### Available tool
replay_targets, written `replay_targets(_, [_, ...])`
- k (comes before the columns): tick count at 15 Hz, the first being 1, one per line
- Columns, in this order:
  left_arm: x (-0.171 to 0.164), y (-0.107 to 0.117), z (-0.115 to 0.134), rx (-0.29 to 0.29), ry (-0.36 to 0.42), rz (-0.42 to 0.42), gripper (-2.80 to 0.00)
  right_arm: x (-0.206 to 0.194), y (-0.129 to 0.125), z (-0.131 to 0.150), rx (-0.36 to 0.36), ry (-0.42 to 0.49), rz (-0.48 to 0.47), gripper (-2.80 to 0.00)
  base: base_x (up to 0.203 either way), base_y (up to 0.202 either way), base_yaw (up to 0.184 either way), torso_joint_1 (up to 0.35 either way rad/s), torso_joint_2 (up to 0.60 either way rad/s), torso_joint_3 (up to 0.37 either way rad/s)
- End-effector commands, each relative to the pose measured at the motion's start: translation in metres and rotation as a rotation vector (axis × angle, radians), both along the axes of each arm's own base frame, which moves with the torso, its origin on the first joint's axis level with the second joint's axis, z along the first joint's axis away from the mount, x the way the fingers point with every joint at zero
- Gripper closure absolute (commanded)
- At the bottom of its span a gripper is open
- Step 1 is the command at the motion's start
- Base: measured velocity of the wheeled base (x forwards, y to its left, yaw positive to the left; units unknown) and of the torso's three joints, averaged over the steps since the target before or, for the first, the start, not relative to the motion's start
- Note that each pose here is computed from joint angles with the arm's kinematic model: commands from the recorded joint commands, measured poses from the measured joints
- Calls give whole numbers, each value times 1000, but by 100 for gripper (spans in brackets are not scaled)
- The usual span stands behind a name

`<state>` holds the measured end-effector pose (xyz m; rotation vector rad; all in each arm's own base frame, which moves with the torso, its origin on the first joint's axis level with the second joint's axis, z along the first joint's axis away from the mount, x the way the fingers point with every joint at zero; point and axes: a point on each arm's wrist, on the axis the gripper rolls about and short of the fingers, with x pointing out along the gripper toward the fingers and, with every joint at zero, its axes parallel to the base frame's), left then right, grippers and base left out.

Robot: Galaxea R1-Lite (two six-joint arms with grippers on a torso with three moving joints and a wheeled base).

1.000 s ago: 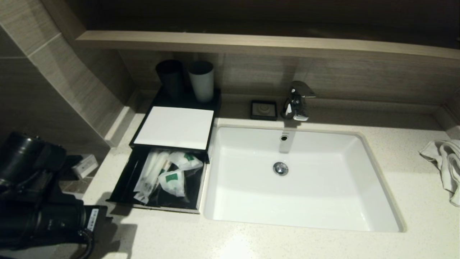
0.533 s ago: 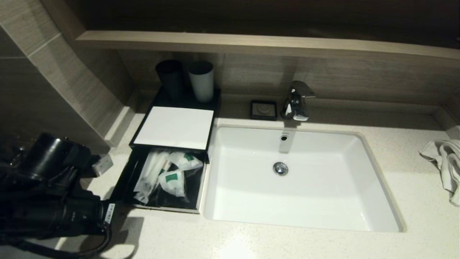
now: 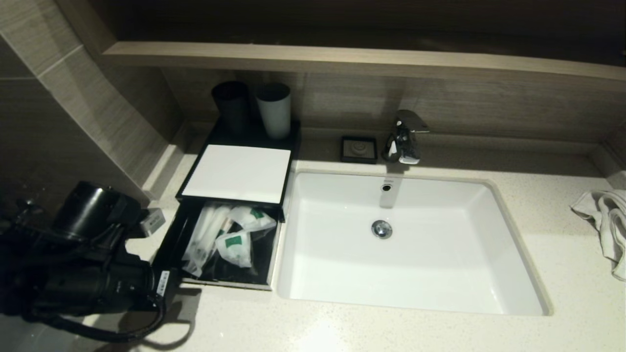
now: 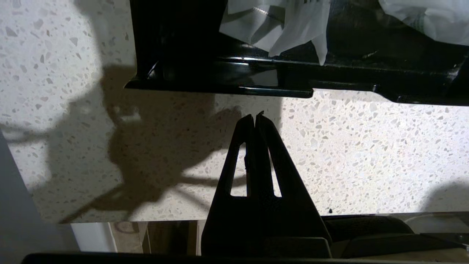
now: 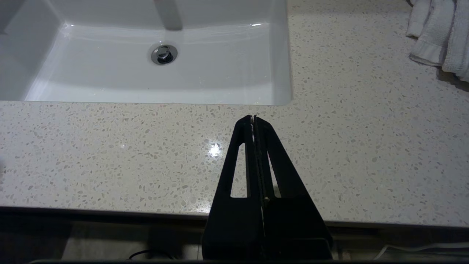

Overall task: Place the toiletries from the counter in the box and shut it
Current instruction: Close the drawer

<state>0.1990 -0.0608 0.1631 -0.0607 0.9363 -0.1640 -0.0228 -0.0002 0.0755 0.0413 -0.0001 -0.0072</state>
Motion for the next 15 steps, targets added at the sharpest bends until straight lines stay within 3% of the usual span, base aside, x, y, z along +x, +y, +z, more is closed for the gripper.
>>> replay_targets(1, [3, -1, -4, 4, 18, 1, 0, 0, 0, 0, 0, 0, 0, 0, 0, 0, 0, 0, 0, 0])
replay_targets(15, [12, -4, -1, -8, -20, 1, 0, 0, 0, 0, 0, 0, 0, 0, 0, 0, 0, 0, 0, 0])
